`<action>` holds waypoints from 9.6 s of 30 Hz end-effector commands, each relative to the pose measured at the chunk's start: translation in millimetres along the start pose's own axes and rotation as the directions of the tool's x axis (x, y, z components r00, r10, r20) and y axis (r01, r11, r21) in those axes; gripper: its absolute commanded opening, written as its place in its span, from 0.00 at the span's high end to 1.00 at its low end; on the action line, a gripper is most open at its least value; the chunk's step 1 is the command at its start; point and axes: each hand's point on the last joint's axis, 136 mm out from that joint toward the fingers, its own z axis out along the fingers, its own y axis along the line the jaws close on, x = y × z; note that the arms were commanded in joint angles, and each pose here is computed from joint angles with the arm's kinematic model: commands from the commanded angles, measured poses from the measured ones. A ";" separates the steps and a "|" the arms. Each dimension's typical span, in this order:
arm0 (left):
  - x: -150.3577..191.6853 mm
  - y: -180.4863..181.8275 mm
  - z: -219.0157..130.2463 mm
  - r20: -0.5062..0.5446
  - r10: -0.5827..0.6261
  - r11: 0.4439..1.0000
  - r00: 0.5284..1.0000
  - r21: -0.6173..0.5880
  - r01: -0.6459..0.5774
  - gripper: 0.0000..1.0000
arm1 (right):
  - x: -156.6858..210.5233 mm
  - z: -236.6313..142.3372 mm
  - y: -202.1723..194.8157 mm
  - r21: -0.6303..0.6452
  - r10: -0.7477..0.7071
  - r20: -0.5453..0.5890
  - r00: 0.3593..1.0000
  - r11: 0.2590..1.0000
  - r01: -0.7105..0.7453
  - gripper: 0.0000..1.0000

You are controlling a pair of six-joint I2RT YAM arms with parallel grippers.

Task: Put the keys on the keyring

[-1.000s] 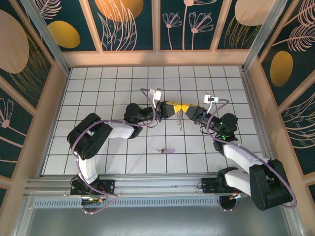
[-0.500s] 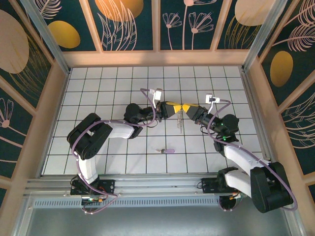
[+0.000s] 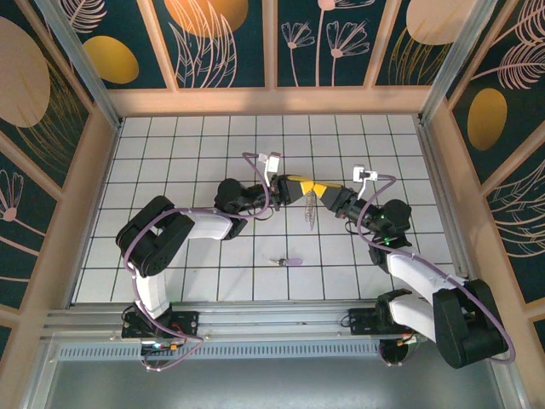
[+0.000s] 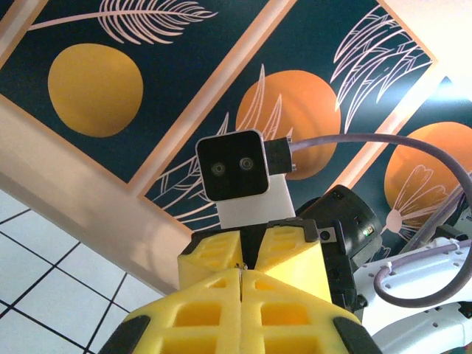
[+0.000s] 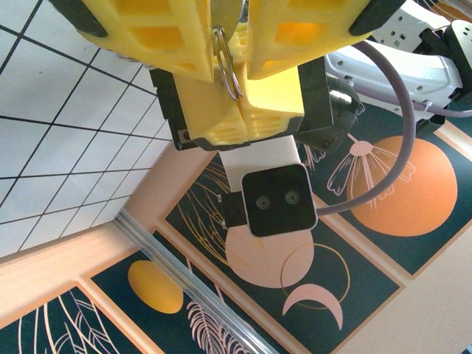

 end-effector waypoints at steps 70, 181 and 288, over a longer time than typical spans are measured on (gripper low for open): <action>-3.5 4.6 11.4 0.078 -0.092 0.994 0.993 0.065 0.087 1.00 | -12.5 7.0 -2.8 0.007 -0.029 0.042 0.999 1.000 0.029 1.00; -93.5 -8.2 -101.1 0.222 0.208 0.953 0.953 -0.264 -0.147 1.00 | 137.9 -16.9 -179.8 0.775 0.125 -0.413 0.902 0.569 0.276 0.61; 5.6 2.9 -36.4 -0.112 0.230 0.955 0.967 -0.165 -0.246 1.00 | 15.9 8.7 13.3 0.176 -0.249 -0.017 0.968 0.952 0.248 1.00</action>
